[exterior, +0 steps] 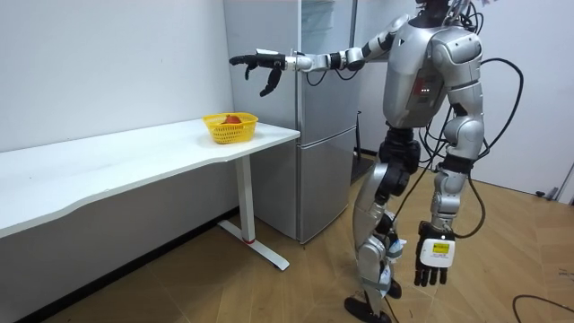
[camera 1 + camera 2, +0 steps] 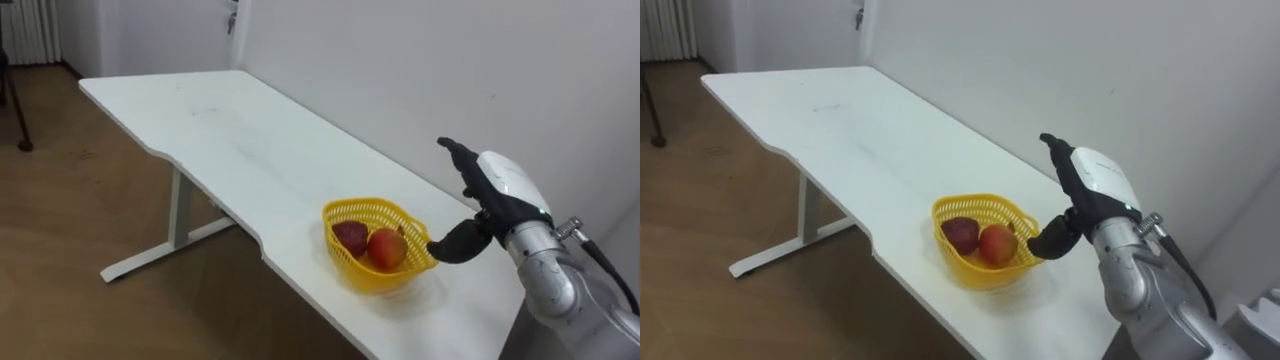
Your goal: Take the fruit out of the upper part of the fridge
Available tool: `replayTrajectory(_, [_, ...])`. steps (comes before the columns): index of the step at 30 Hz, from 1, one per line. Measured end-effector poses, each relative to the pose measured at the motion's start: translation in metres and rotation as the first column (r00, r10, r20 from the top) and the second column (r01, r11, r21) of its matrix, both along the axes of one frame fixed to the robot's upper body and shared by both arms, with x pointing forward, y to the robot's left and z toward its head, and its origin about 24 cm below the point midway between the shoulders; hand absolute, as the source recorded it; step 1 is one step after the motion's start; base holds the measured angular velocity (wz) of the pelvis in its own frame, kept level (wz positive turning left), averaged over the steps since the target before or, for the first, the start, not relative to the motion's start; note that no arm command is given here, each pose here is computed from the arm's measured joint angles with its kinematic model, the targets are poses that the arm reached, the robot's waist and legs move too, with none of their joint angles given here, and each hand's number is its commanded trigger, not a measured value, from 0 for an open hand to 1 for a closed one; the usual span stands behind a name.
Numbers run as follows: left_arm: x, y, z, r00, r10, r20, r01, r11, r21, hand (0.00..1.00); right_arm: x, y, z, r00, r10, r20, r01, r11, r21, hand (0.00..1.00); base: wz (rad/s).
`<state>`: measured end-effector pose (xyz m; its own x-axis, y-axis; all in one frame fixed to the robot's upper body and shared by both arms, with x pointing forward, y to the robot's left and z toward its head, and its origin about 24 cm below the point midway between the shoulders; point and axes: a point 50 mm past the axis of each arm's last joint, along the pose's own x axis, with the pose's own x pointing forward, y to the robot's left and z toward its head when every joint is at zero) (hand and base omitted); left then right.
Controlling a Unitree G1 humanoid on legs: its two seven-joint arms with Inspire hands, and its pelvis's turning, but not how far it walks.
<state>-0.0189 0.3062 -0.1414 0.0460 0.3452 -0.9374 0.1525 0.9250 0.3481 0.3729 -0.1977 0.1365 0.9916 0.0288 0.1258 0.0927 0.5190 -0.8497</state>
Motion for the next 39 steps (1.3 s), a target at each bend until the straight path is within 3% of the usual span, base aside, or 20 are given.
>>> replayTrajectory(13, [-0.004, 0.000, 0.002, 1.000, -0.014, 0.001, 0.014, 1.000, 0.021, 0.00, 0.000, -0.004, 0.000, 1.000, -0.010, -0.018, 0.010, 1.000, -0.009, 0.00, -0.03])
replayTrajectory(19, [-0.004, -0.001, 0.002, 1.000, -0.023, 0.009, 0.023, 1.000, 0.020, 0.00, 0.000, -0.002, 0.010, 1.000, 0.002, 0.017, -0.003, 0.998, 0.061, 0.00, -0.08])
replayTrajectory(25, [-0.005, -0.011, -0.002, 1.000, -0.018, 0.020, 0.018, 1.000, -0.009, 0.00, -0.006, 0.007, 0.046, 0.982, 0.043, 0.183, -0.069, 0.988, 0.139, 0.00, -0.10])
replayTrajectory(30, [-0.019, -0.018, -0.003, 1.000, 0.020, 0.008, -0.020, 0.999, -0.025, 0.00, -0.035, 0.025, 0.084, 0.887, 0.109, 0.449, -0.224, 0.951, 0.212, 0.00, -0.17])
replayTrajectory(39, [-0.025, -0.040, -0.010, 0.998, 0.060, 0.025, -0.058, 0.995, -0.076, 0.00, -0.088, 0.011, 0.086, 0.786, 0.005, 0.618, -0.289, 0.887, 0.360, 0.00, -0.25])
